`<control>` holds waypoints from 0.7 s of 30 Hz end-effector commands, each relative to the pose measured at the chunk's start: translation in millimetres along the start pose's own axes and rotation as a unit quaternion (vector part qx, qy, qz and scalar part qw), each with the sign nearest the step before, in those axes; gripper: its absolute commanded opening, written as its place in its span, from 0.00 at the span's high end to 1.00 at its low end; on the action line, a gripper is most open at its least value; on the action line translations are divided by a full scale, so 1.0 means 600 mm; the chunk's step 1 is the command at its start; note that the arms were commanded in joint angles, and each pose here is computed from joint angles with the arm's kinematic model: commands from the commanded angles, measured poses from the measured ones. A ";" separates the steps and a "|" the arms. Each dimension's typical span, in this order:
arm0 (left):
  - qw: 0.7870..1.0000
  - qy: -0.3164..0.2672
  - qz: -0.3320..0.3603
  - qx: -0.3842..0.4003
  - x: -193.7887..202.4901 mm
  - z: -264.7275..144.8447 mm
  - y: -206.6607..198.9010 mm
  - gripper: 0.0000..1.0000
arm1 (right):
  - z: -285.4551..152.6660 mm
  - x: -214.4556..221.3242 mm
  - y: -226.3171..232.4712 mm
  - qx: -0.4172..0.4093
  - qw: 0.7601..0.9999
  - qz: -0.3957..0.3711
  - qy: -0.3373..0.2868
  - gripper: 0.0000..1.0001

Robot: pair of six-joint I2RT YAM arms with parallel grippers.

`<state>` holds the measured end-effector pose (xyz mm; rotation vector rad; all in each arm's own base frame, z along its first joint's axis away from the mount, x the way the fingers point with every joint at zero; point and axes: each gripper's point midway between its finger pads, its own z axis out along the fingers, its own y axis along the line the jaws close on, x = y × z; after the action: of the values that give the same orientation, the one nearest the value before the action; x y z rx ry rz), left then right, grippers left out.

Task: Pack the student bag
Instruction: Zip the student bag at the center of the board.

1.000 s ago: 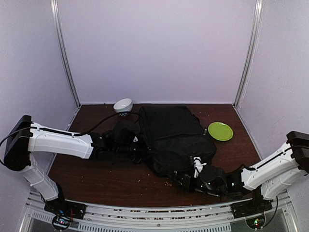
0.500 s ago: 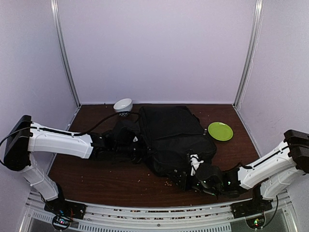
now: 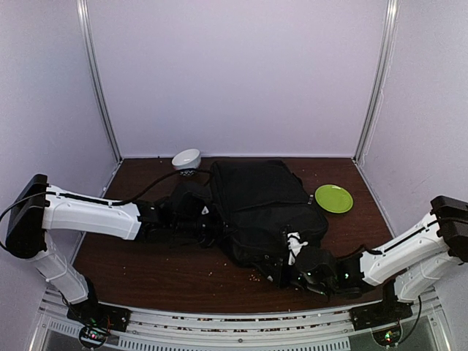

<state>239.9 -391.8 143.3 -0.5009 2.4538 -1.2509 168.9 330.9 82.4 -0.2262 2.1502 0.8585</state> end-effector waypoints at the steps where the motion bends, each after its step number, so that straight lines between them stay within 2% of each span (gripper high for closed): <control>1: 0.993 -0.032 -0.010 0.116 -0.034 -0.040 -0.124 1.00 | -0.005 -0.027 0.008 0.000 1.000 -0.001 -0.022 0.99; 9: 0.994 -0.039 -0.014 0.102 -0.041 -0.031 -0.106 1.00 | -0.019 -0.019 -0.005 0.008 1.000 -0.004 -0.007 1.00; 21: 0.996 -0.055 -0.039 0.064 -0.066 -0.009 -0.039 1.00 | -0.051 0.020 -0.091 0.106 0.994 -0.002 0.038 1.00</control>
<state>243.7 -388.4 140.2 -0.5501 2.4524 -1.2779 162.5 304.5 83.1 -0.2030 2.2223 0.7941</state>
